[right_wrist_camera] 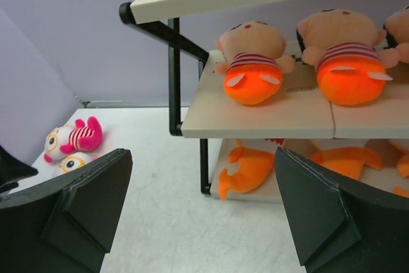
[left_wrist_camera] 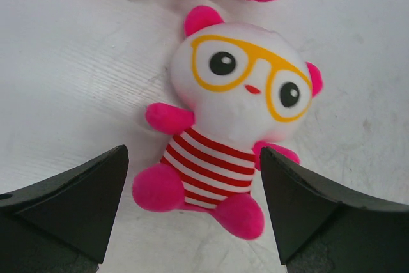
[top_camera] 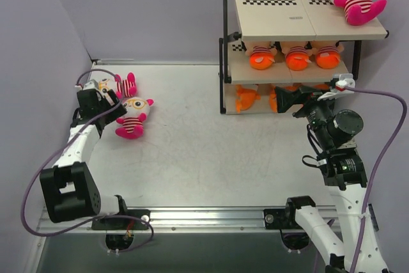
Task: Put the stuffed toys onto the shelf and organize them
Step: Grab a stuffed toy with the left arm
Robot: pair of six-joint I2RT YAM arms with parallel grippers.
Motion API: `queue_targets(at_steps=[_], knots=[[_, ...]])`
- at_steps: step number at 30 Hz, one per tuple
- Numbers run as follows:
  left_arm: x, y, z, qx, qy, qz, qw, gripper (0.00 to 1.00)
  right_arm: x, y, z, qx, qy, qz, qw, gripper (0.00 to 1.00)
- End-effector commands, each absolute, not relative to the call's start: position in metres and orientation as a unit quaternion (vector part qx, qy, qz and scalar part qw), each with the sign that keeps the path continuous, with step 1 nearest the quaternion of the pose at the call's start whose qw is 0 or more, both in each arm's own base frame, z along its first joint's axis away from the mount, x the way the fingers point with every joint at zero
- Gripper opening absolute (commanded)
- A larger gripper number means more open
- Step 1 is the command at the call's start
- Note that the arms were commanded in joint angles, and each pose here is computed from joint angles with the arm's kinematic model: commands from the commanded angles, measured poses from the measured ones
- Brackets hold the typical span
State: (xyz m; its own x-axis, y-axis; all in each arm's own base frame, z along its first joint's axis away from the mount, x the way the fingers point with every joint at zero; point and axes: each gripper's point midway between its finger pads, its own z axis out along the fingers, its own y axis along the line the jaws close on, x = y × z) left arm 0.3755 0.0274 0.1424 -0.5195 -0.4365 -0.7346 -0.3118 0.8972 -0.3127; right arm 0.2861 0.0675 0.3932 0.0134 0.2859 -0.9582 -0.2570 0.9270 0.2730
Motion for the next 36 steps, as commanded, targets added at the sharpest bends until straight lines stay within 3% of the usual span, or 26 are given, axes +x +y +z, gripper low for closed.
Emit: queue_targets(at_steps=[1, 7, 13, 19, 25, 31, 36], knots=[[0.405, 0.042, 0.155, -0.253, 0.838, -0.135, 0.464, 0.92, 0.278, 0.086, 0.398, -0.013, 0.657, 0.233, 0.717, 0.99], [0.428, 0.051, 0.116, -0.246, 0.852, -0.163, 0.433, 0.93, 0.271, 0.096, 0.386, -0.041, 0.665, 0.232, 0.709, 0.99], [0.446, 0.031, 0.094, -0.221, 0.854, -0.221, 0.416, 0.93, 0.273, 0.108, 0.376, -0.075, 0.677, 0.238, 0.692, 0.99], [0.447, -0.006, 0.076, -0.196, 0.870, -0.218, 0.397, 0.91, 0.279, 0.126, 0.363, -0.100, 0.688, 0.265, 0.668, 0.98], [0.445, -0.029, 0.061, -0.210, 0.871, -0.223, 0.385, 0.84, 0.282, 0.146, 0.350, -0.119, 0.700, 0.286, 0.644, 0.98], [0.445, -0.049, 0.083, -0.210, 0.854, -0.247, 0.407, 0.64, 0.279, 0.178, 0.325, -0.137, 0.718, 0.304, 0.611, 0.98], [0.435, -0.062, 0.116, -0.209, 0.835, -0.271, 0.430, 0.38, 0.264, 0.226, 0.311, -0.155, 0.716, 0.346, 0.586, 0.98]])
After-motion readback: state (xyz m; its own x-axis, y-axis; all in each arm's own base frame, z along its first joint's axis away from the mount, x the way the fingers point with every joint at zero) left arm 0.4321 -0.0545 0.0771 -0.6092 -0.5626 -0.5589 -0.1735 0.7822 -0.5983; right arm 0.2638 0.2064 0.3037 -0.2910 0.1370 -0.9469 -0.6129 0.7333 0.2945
